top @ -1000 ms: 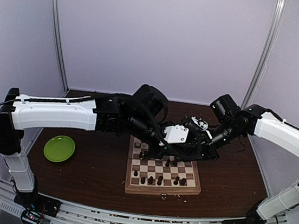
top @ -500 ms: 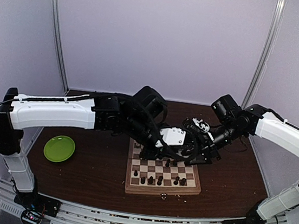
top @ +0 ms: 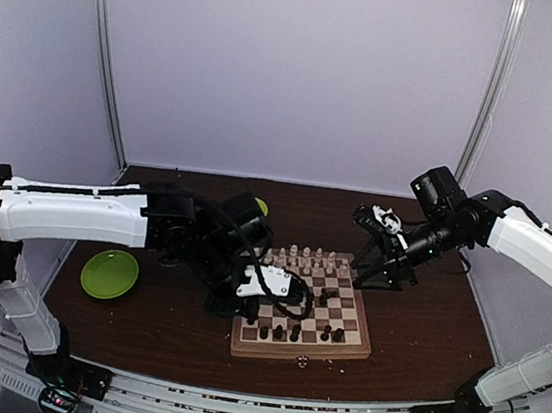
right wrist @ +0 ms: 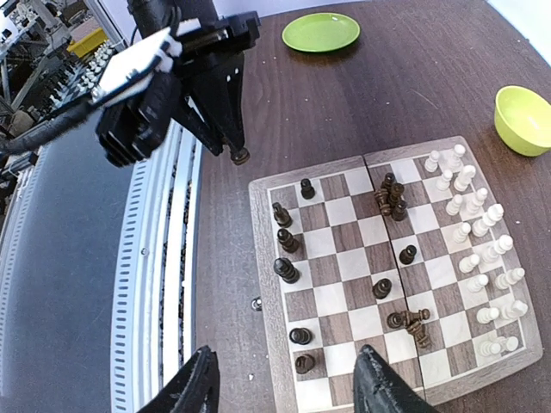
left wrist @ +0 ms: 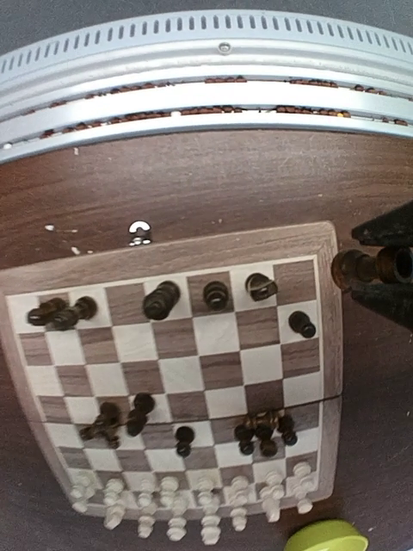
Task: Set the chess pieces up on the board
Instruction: Place the rook at h8.
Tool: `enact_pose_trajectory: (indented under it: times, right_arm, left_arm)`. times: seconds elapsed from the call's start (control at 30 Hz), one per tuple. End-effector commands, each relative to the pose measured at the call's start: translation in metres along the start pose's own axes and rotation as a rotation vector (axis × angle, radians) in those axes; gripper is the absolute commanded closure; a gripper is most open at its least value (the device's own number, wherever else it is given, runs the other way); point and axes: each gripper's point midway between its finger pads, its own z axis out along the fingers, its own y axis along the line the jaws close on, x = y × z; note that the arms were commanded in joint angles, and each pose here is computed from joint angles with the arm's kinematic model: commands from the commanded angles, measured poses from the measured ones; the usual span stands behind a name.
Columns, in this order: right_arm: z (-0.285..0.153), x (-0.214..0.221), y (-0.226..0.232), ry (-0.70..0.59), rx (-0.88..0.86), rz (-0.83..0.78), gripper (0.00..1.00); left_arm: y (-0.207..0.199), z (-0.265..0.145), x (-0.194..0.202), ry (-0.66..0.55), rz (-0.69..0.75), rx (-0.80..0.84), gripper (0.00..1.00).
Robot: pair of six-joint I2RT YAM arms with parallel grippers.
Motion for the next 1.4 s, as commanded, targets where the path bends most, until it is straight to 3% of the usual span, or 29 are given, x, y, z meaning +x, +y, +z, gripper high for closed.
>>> enact_pose_trajectory:
  times: [0.0,0.57,1.37]
  right_arm:
    - [-0.002,0.004,-0.012,0.011,0.064,0.01,0.47]
    - [0.003,0.014,-0.02,0.041,0.08,0.029,0.47]
    - [0.008,0.021,-0.022,0.067,0.059,0.044,0.47]
  left_arm:
    - [0.0,0.024,0.022,0.08,-0.138,0.04,0.95]
    - [0.001,0.079,0.041,0.11,-0.19,0.082,0.94]
    - [0.012,0.095,0.045,0.12,-0.227,0.101,0.89]
